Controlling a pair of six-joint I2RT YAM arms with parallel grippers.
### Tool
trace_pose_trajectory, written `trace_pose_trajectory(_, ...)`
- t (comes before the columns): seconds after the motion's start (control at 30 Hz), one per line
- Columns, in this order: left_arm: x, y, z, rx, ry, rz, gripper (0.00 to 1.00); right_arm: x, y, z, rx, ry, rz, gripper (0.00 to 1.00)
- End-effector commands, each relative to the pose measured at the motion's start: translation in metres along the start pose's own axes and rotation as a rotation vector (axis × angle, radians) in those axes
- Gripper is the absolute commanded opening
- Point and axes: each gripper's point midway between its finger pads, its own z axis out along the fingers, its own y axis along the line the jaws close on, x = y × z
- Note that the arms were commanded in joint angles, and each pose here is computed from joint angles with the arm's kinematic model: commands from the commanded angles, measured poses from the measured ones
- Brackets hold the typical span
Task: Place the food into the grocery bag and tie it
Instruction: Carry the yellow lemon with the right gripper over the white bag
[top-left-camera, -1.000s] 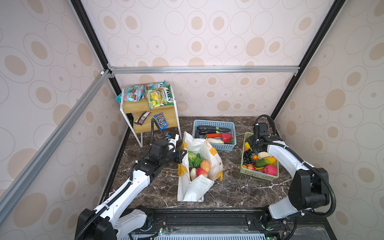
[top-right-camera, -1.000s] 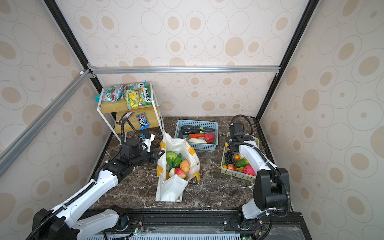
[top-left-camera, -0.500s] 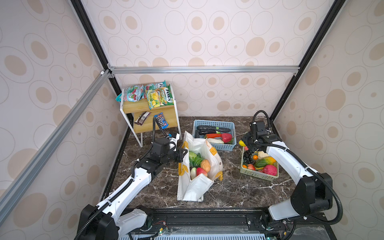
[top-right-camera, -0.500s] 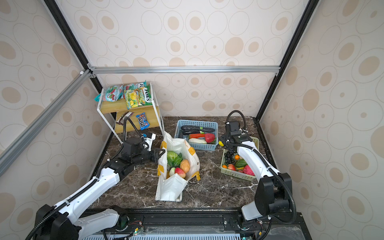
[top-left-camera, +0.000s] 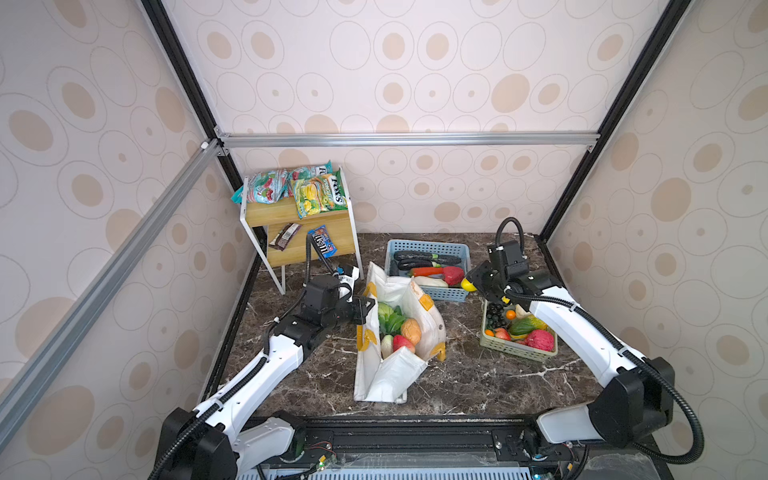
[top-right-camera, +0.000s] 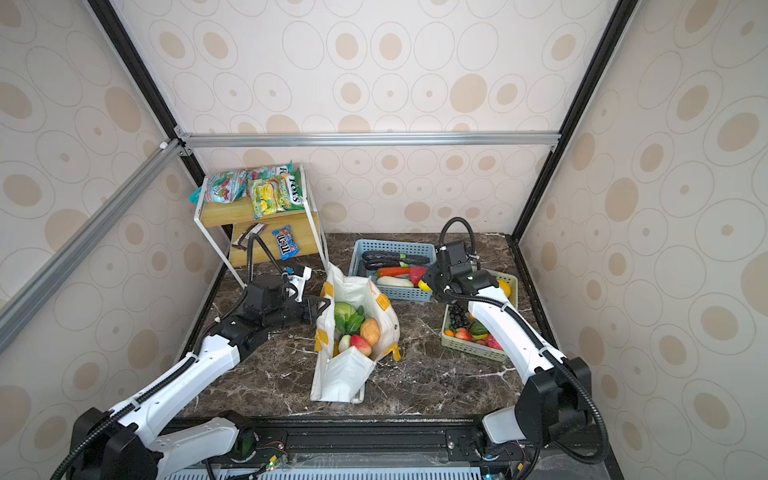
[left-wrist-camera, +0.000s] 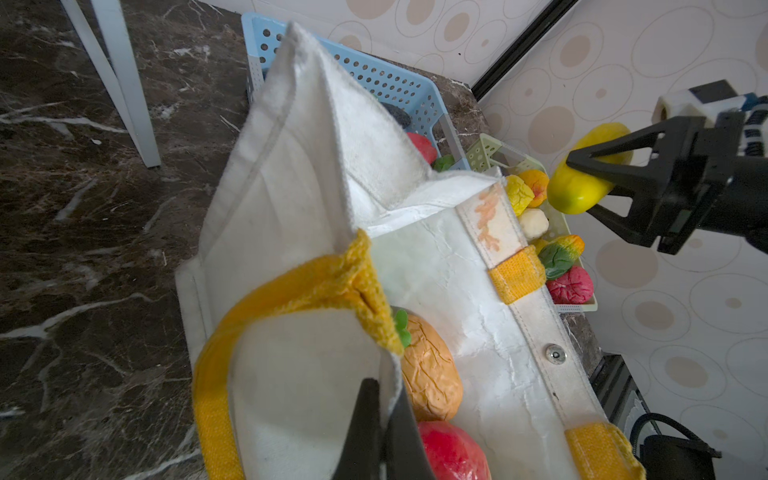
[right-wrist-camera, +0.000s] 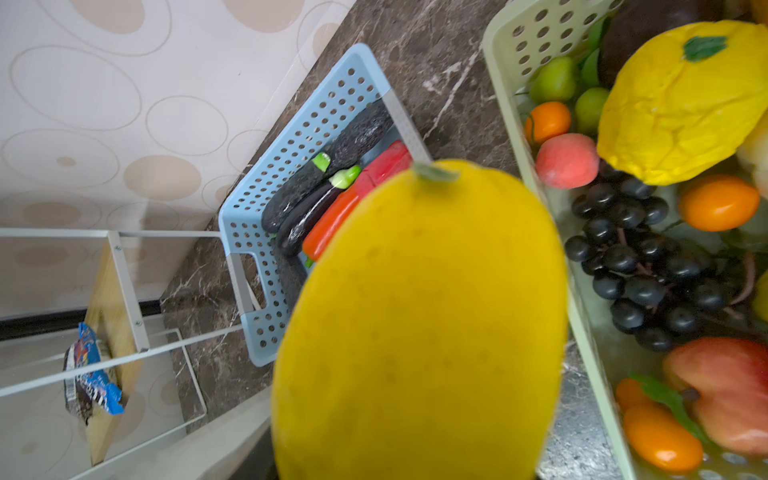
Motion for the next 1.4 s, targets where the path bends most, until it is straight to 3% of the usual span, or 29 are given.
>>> trace_pose_trajectory(0.0, -0.019, -0.009, -0.002, 0.009, -0.041, 0.012, 0.00, 0.008, 0.024, -0.017, -0.067, 0.013, -0.024, 0.51)
trace_pose_trajectory(0.7, -0.020, -0.007, -0.008, -0.010, -0.058, 0.001, 0.00, 0.121, 0.100, -0.037, -0.220, 0.197, -0.323, 0.51)
trace_pose_trajectory(1.13, -0.018, -0.006, -0.011, -0.023, -0.056, 0.002, 0.00, 0.191, 0.109, -0.035, -0.224, 0.345, -0.589, 0.51)
trace_pose_trajectory(1.37, -0.019, -0.006, -0.012, -0.026, -0.058, 0.004, 0.00, 0.212, 0.098, -0.025, -0.204, 0.401, -0.666, 0.51)
